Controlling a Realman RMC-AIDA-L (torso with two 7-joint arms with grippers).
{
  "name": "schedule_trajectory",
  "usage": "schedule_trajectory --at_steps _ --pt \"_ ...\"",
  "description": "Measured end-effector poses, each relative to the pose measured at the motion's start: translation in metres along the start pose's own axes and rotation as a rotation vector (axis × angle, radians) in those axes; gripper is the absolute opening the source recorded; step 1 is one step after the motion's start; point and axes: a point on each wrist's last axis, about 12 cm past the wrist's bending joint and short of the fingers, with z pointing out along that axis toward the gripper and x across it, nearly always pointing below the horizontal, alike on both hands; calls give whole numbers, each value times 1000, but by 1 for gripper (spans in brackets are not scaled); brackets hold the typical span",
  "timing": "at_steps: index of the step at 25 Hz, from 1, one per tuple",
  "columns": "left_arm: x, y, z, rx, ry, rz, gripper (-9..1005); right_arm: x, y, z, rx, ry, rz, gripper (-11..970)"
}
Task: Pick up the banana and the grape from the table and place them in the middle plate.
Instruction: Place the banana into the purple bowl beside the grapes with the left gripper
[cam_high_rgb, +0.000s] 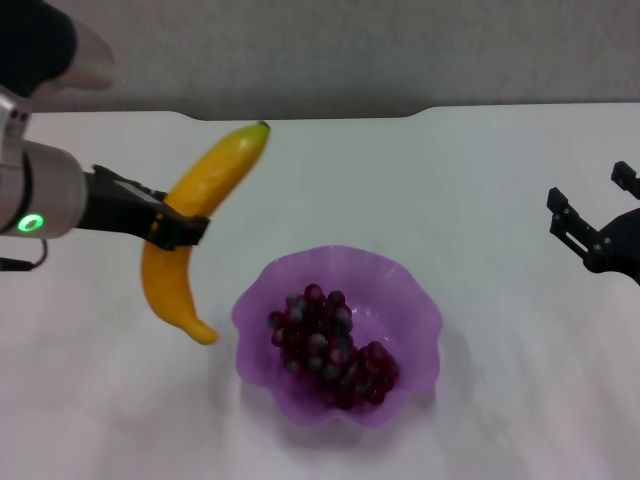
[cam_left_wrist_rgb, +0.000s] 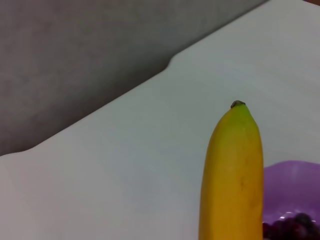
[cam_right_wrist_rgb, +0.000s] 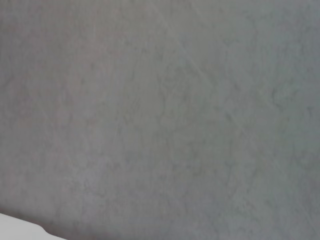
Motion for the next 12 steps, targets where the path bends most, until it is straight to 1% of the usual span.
schedule_trajectory --at_steps 6,9,10,12 --pt "-7 -22 10 53 12 59 496 0 0 0 -2 0 0 801" --pt "-9 -30 15 63 15 79 496 0 0 0 -4 -1 -1 801" --pt "-9 -30 15 63 15 79 497 0 0 0 -4 -1 -1 801" --pt "-11 -35 23 57 32 91 497 0 1 0 -4 -1 -1 801"
